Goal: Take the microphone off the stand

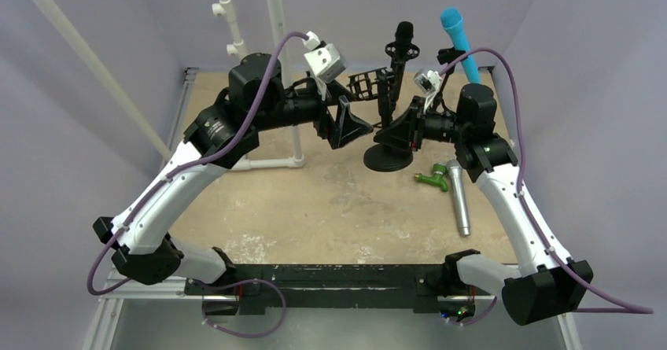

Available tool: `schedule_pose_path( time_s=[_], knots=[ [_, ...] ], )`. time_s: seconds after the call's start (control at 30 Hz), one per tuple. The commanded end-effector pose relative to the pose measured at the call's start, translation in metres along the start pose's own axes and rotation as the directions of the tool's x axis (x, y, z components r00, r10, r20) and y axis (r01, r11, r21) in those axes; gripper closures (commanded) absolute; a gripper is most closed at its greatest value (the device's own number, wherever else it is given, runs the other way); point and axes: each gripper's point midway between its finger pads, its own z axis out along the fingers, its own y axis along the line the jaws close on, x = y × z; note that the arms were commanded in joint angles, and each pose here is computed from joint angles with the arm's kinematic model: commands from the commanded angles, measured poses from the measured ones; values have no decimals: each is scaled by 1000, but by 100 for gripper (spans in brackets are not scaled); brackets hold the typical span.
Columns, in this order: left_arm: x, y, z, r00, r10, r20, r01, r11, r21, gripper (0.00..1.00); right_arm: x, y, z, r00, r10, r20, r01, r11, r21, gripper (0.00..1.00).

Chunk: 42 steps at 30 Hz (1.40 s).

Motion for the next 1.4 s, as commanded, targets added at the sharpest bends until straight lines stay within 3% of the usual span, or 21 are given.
schedule_pose_path(
  time_s=[0.0, 0.23, 0.6, 1.23, 1.37],
  knots=[
    [21, -14, 20, 999, -29, -31, 33, 991, 126, 23, -33, 41, -7, 994, -41, 98, 58, 981, -187, 100],
    [33, -8, 45, 992, -122, -39, 126, 984, 129, 35, -33, 53, -10, 993, -47, 104, 72, 966, -250, 100],
    [24, 21, 59, 953, -302, -6, 301, 949, 91, 41, -24, 51, -10, 994, -57, 96, 80, 965, -250, 100],
    [3, 33, 82, 951, -308, 15, 305, 948, 93, 53, -17, 34, -6, 995, -60, 83, 73, 982, -173, 100],
    [3, 33, 83, 954, -298, 17, 295, 951, 96, 66, -15, 32, -5, 995, -61, 81, 73, 984, -165, 100]
  ],
)
